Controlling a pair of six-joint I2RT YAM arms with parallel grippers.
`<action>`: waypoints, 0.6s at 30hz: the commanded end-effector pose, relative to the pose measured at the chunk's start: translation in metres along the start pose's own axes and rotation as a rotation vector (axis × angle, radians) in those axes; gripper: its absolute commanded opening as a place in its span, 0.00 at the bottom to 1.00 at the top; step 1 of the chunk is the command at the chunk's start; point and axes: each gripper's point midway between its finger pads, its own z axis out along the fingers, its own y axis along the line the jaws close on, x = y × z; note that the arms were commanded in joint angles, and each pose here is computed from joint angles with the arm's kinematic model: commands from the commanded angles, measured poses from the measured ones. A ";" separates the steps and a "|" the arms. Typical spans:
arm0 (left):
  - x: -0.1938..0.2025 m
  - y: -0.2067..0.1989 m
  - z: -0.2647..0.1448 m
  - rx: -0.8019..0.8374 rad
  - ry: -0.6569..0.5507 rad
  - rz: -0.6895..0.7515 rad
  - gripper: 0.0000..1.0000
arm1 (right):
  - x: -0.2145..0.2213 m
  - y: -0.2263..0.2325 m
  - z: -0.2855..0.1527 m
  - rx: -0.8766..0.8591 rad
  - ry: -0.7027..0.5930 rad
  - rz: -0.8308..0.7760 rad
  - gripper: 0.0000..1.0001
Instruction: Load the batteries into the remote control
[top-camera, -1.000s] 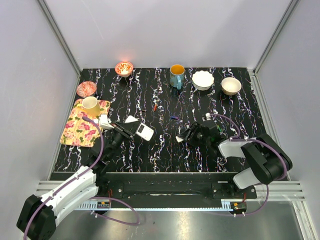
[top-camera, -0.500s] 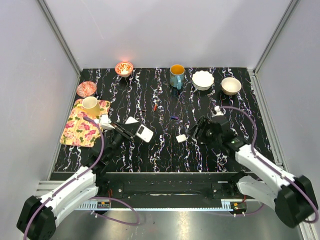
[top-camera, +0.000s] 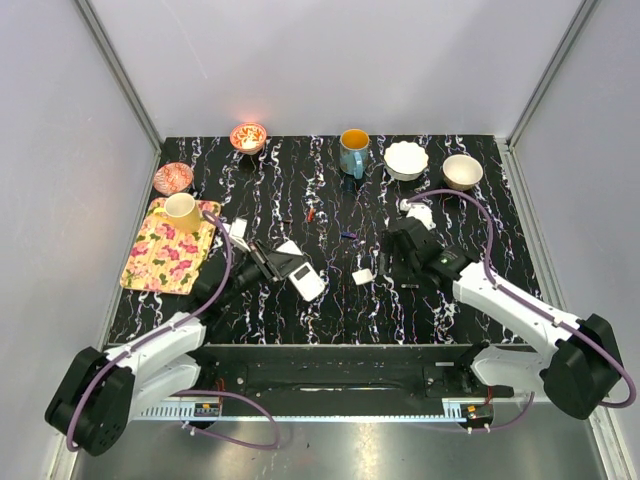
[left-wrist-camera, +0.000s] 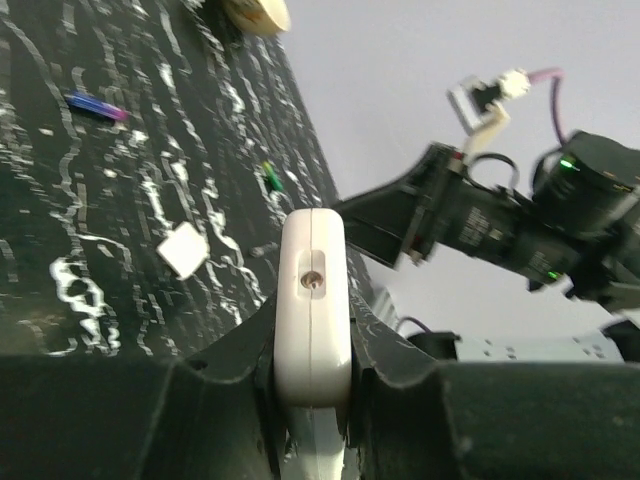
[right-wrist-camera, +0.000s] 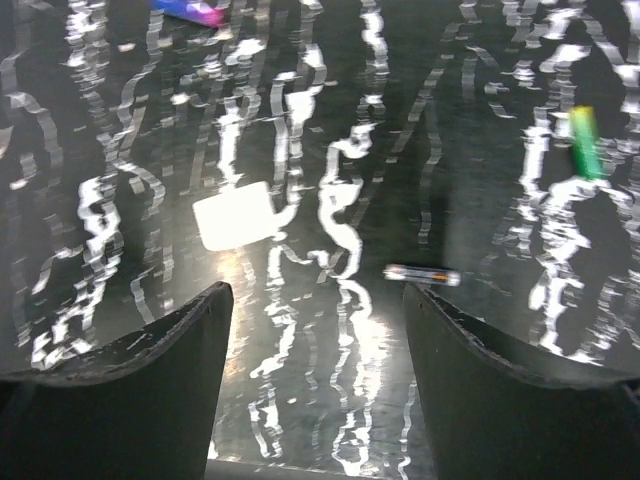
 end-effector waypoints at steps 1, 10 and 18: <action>-0.002 -0.059 -0.008 0.262 0.048 0.027 0.00 | -0.034 -0.033 -0.010 0.210 -0.142 0.018 0.73; 0.011 -0.081 -0.017 0.362 0.200 0.046 0.00 | -0.056 -0.018 -0.016 0.089 -0.214 0.030 0.85; 0.022 -0.082 -0.033 0.395 0.215 -0.021 0.00 | -0.051 -0.103 0.016 0.275 -0.083 0.225 0.76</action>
